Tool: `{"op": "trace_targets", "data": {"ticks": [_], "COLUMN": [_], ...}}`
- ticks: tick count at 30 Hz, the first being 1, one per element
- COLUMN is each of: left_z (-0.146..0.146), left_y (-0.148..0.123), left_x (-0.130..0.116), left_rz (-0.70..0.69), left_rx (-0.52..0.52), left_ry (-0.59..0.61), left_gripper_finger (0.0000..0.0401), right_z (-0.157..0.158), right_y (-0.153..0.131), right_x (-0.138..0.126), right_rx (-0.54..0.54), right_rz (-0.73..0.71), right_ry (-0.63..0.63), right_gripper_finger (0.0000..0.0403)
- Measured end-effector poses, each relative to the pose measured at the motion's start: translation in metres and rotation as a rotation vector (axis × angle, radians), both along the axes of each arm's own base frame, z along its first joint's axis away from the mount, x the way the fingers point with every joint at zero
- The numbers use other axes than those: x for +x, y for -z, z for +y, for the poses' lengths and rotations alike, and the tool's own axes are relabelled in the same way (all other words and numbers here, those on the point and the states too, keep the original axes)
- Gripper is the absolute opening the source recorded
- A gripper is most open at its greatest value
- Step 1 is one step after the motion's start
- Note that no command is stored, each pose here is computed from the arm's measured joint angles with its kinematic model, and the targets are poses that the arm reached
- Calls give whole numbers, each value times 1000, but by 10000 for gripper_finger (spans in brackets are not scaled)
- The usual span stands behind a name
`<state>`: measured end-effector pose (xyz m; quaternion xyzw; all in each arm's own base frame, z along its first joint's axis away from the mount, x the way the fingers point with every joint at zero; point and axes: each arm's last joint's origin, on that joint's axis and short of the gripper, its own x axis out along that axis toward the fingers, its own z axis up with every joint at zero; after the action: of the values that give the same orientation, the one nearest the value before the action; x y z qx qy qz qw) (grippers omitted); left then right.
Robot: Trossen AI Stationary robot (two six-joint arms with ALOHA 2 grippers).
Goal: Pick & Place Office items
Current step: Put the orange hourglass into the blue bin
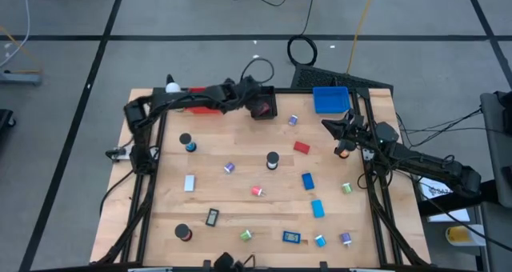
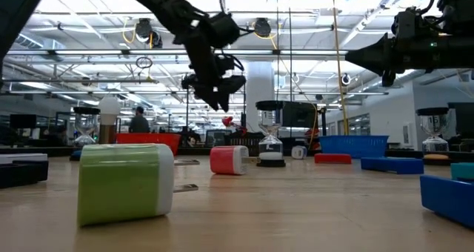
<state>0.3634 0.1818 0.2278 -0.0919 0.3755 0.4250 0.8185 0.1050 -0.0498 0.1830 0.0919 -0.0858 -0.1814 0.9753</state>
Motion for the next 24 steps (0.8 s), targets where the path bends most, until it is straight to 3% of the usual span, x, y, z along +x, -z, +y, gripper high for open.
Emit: {"op": "trace_targets", "data": {"ticks": [7, 9, 13, 17, 24], "left_z": [-46, -61, -91, -114, -140], "left_y": [12, 16, 21, 33, 53], "left_x": [-44, -60, -92, -121, -158], "left_rz": [-249, -320, -445, -480, -597], "left_rx": [71, 95, 134, 130, 176], "left_ry": [261, 344, 468, 523, 601], "left_gripper_finger": [28, 8, 21, 32, 16], "right_z": [0, 0, 0, 0, 0], "right_y": [2, 2, 1, 1, 1], "right_x": [0, 0, 0, 0, 0], "right_rx": [8, 6, -1, -1, -1], "right_rz": [16, 15, 14, 15, 15], "right_ry": [0, 0, 1, 1, 1], "right_gripper_finger": [4, 4, 4, 4, 4]}}
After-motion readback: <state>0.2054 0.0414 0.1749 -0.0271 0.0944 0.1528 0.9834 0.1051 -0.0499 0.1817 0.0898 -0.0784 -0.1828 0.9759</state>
